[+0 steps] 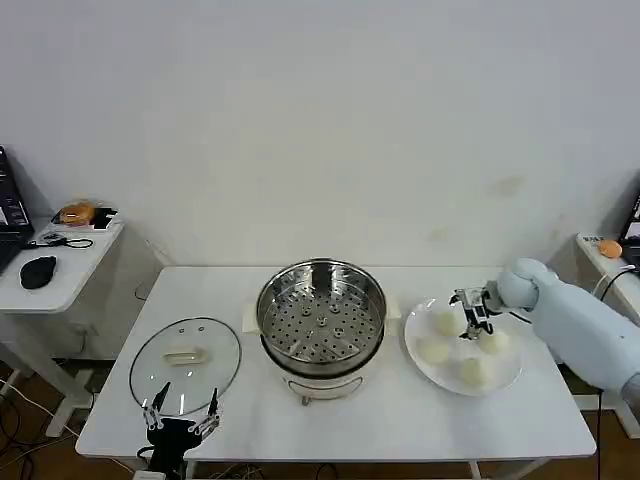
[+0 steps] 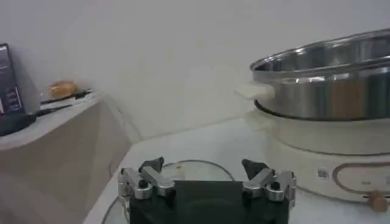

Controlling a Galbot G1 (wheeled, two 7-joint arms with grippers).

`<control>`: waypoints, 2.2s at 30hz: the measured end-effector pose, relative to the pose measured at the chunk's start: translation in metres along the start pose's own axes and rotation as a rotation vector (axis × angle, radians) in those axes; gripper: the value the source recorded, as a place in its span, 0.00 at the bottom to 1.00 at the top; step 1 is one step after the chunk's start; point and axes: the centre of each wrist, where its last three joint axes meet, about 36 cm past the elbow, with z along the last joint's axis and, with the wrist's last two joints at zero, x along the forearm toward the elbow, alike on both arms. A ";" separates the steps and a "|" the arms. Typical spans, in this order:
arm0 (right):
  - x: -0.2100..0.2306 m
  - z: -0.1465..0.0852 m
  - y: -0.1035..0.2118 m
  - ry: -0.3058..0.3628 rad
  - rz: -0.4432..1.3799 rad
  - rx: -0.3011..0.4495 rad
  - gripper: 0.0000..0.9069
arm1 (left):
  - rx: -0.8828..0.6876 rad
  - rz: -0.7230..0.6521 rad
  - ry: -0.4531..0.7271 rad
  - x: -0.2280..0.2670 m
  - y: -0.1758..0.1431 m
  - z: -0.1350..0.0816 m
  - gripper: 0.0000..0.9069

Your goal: Take steamed baozi put them in steamer then cover it.

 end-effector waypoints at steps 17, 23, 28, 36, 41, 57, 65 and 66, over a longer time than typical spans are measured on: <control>-0.013 -0.007 -0.009 0.036 -0.032 -0.027 0.69 | -0.007 0.000 0.001 -0.001 0.001 0.002 1.00; -0.015 -0.006 -0.008 0.038 -0.050 -0.034 0.68 | -0.005 0.001 0.001 -0.001 0.000 0.001 1.00; -0.013 -0.005 -0.009 0.037 -0.056 -0.041 0.68 | -0.006 0.002 0.003 0.001 0.000 0.001 1.00; 0.001 -0.003 -0.015 0.023 -0.045 -0.043 0.68 | -0.007 0.003 -0.001 0.003 0.000 -0.001 1.00; 0.021 -0.003 -0.023 0.008 -0.024 -0.039 0.68 | -0.012 0.005 -0.001 0.003 0.001 -0.002 1.00; 0.132 -0.058 -0.091 -0.157 0.142 0.043 0.68 | -0.002 0.010 -0.005 0.002 0.008 -0.007 1.00; 0.173 -0.116 -0.115 -0.267 0.179 0.151 0.68 | 0.026 0.018 -0.001 0.001 0.013 -0.006 1.00; 0.177 -0.123 -0.118 -0.282 0.179 0.166 0.68 | 0.029 0.020 0.000 0.001 0.014 -0.005 1.00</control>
